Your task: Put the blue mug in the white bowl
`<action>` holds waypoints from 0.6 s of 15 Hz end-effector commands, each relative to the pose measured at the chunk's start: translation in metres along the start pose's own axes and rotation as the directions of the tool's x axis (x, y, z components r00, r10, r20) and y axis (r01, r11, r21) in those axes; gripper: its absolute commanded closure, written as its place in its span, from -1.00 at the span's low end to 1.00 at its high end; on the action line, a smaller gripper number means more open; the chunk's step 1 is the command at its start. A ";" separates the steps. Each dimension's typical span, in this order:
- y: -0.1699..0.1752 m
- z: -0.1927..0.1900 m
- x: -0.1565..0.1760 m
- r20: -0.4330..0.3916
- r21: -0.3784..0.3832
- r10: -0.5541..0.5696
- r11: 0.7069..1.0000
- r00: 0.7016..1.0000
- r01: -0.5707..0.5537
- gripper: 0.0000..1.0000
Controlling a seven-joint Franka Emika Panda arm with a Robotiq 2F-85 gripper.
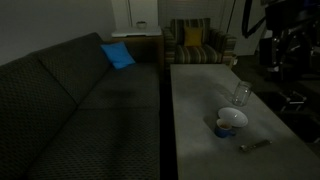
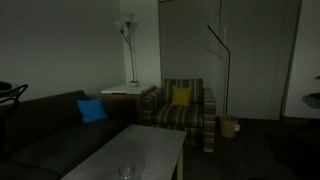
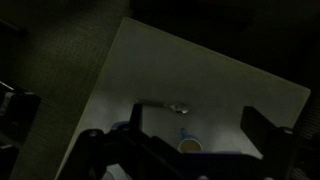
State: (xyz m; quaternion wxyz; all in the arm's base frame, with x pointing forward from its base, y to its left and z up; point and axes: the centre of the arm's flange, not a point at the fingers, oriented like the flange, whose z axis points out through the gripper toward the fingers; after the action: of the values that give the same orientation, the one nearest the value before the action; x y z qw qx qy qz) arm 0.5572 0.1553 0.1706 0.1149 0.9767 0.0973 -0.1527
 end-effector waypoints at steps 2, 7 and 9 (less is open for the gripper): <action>0.001 0.012 0.011 0.000 0.009 -0.008 1.000 1.000 0.008 -1.00; 0.007 0.032 0.031 -0.023 0.030 0.003 1.000 1.000 -0.002 -1.00; 0.010 0.041 0.042 -0.025 0.039 0.005 0.999 1.000 -0.004 -1.00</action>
State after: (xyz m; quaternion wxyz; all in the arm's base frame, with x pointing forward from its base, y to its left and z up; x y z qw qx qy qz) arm 0.5695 0.1480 0.1397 0.1085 0.9794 0.0911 -0.1438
